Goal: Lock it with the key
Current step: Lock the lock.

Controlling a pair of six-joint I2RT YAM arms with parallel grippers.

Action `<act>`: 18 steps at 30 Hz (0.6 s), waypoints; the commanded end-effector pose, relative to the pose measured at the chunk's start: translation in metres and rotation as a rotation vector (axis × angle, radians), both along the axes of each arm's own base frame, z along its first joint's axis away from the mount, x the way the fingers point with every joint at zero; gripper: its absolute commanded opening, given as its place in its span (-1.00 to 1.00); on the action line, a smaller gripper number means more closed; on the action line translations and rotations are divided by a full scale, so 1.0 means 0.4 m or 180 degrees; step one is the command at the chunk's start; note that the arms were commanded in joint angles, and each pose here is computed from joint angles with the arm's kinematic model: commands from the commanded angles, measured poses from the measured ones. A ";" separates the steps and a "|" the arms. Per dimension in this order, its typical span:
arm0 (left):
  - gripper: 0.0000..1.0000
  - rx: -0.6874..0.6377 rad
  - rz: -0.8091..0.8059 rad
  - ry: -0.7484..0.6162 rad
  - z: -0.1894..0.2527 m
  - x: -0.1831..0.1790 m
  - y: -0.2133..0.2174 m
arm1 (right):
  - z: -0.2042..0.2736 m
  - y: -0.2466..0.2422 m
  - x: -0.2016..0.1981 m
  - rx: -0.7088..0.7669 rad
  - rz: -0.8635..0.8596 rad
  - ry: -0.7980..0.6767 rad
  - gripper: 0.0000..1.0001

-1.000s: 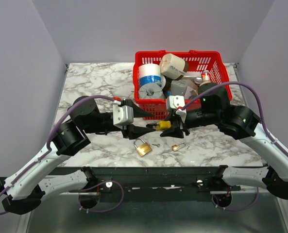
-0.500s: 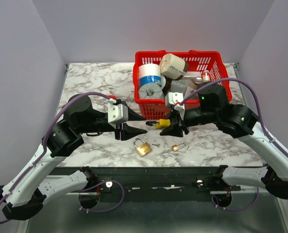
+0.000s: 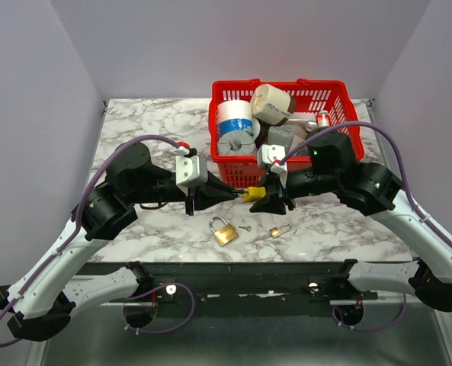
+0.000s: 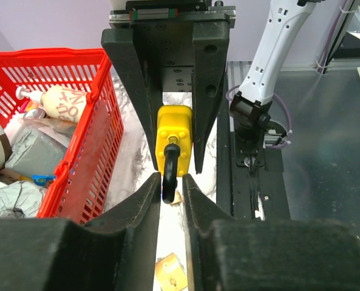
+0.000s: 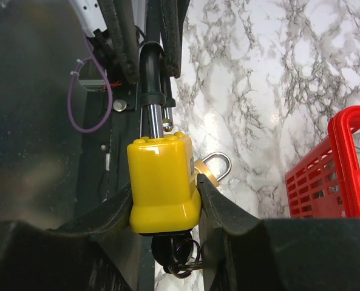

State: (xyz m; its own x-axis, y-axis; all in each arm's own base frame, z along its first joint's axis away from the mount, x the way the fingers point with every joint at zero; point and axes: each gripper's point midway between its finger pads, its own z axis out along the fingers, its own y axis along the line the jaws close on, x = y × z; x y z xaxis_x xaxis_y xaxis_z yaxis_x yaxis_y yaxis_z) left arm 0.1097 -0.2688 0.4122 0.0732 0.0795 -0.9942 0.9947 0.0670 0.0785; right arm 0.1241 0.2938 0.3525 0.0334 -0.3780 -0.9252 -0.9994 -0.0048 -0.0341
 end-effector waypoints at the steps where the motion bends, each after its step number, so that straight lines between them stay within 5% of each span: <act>1: -0.56 -0.0029 -0.0015 -0.0016 0.012 0.001 -0.003 | 0.046 0.005 -0.010 0.0144 0.0102 -0.0066 -0.99; 6: -0.98 -0.0018 -0.0040 0.0061 0.005 0.002 -0.011 | 0.053 0.010 0.001 0.0172 0.0045 -0.0080 -0.99; 18: -1.00 -0.0075 -0.0084 0.0390 -0.011 0.001 -0.037 | 0.064 0.026 0.017 0.0219 0.0012 -0.0120 -0.99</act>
State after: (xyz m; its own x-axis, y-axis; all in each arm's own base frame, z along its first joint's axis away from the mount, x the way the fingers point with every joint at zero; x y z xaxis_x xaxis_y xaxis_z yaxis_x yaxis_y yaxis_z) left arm 0.1130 -0.2747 0.4112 -0.0035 0.0693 -0.9976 0.9971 0.0755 0.0017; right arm 0.1274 0.2940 0.3521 0.0237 -0.3864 -0.9220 -0.9996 0.0045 -0.0276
